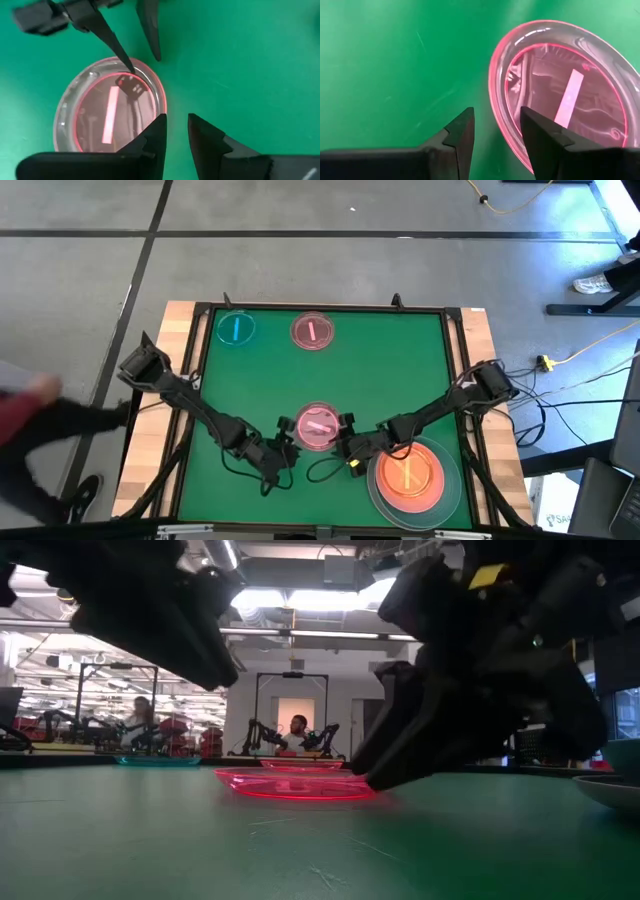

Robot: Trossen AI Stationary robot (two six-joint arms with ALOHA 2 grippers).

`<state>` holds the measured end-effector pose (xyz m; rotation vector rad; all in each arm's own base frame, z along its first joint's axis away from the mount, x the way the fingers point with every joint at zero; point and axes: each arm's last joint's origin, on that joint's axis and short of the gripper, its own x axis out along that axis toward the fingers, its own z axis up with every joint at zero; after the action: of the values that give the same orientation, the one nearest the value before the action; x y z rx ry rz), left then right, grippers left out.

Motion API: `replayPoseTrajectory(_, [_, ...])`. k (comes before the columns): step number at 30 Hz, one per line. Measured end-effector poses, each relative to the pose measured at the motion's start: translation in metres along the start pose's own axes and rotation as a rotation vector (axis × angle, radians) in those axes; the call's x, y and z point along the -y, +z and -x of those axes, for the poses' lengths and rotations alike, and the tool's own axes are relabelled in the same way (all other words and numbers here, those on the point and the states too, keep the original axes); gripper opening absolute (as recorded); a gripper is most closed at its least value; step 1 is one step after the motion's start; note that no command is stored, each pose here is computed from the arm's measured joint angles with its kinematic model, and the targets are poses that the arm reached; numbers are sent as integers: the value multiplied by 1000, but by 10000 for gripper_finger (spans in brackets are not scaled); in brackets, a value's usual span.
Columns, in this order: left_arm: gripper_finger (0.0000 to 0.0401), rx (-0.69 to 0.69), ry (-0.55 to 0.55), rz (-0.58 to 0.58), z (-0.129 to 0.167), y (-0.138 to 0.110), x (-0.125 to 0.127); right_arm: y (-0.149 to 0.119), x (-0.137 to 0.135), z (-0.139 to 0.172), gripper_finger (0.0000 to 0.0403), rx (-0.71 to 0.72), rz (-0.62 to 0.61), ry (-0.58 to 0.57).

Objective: Stack plastic plates
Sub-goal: Stack the bottom transparent pink plate on top of the transparent orange plate

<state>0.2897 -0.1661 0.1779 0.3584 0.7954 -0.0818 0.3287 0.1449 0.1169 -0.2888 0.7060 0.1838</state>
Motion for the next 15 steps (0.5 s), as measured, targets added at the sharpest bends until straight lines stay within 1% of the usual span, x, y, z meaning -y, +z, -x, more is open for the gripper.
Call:
replayPoseTrajectory(3, [72, 5, 25, -10, 2, 0, 3, -2, 0, -2, 147, -9, 2, -30])
replayPoseTrajectory(5, [72, 8, 32, -9, 2, 0, 3, -3, 3, -2, 138, -18, 12, -54])
replayPoseTrajectory(8, [73, 8, 36, -9, 2, 0, 3, -6, 8, -3, 113, -46, 21, -59])
replayPoseTrajectory(13, [73, 10, 35, -8, 2, 0, 3, -8, 15, -5, 64, -74, 9, -19])
replayPoseTrajectory(15, [73, 10, 35, -8, 2, 0, 3, -8, 15, -5, 45, -75, 13, -25])
